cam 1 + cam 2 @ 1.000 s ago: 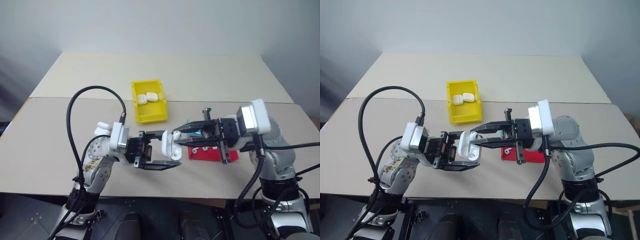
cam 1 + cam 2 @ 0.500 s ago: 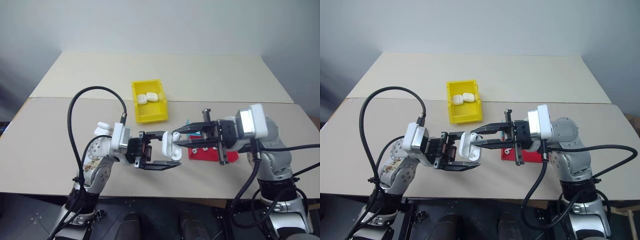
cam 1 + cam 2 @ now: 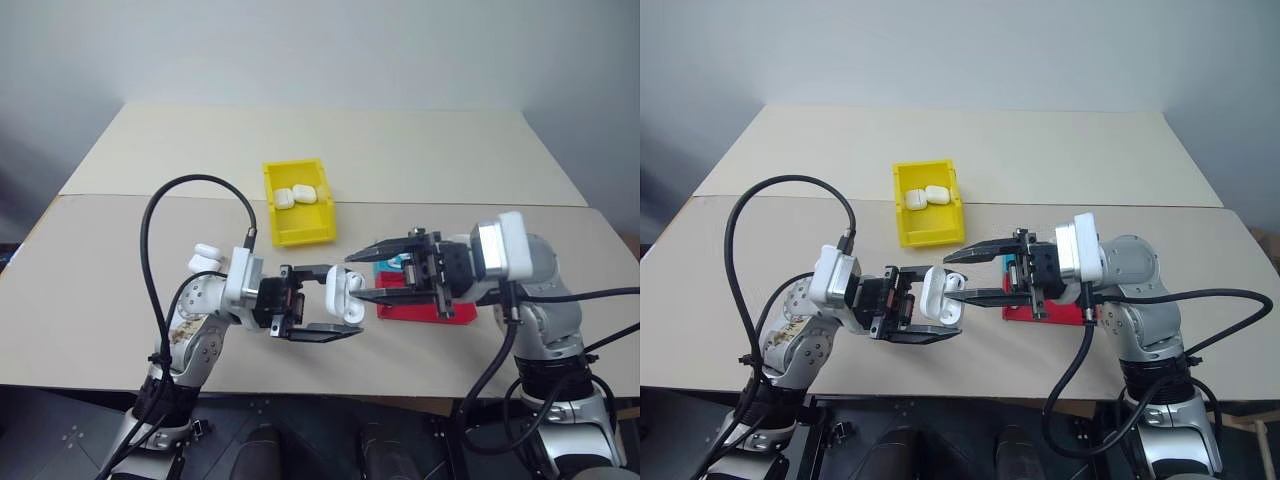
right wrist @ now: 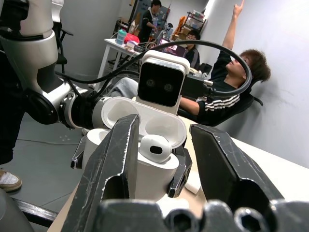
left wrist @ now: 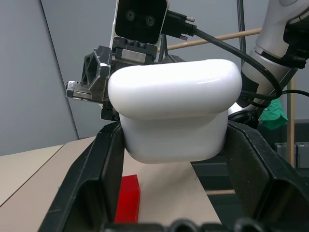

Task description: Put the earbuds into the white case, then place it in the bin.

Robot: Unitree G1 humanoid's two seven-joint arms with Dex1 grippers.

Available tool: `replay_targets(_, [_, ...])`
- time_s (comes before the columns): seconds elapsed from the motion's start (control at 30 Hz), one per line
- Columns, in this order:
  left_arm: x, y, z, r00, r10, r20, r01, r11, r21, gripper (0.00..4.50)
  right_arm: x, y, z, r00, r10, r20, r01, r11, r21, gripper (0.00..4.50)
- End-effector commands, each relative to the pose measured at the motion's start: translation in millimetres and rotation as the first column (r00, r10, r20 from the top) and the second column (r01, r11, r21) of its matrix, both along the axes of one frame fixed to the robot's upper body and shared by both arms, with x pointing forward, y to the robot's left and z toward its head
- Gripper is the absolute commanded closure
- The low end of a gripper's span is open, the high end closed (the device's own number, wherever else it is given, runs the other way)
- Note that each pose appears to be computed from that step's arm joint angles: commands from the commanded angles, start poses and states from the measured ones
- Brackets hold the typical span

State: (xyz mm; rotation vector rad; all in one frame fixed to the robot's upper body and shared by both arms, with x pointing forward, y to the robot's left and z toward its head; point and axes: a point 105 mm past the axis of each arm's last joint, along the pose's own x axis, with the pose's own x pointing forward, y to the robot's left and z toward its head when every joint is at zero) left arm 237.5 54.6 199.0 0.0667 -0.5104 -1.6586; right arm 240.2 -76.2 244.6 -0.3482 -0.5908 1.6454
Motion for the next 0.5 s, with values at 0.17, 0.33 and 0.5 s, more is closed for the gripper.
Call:
replay_targets(0.17, [-1.6, 9.7, 1.7, 0.999, 0.028, 0.046, -0.028, 0.999, 0.015, 1.73, 8.7, -24.4, 22.8, 0.994, -0.109, 0.005, 0.109, 0.994, -0.018, 2.29])
replay_targets(0.33, [-4.4, 32.7, -19.0, 0.995, 0.097, 0.037, -0.100, 0.991, 0.090, 1.73, 49.2, -67.5, 20.6, 0.910, -0.412, 0.052, 0.405, 0.852, -0.332, 2.29])
replay_targets(0.5, [-10.8, 40.2, -31.5, 0.989, 0.141, 0.038, -0.144, 0.982, 0.121, 1.73, 82.3, -106.1, 0.0, 0.854, -0.477, 0.205, 0.486, 0.594, -0.641, 2.29])
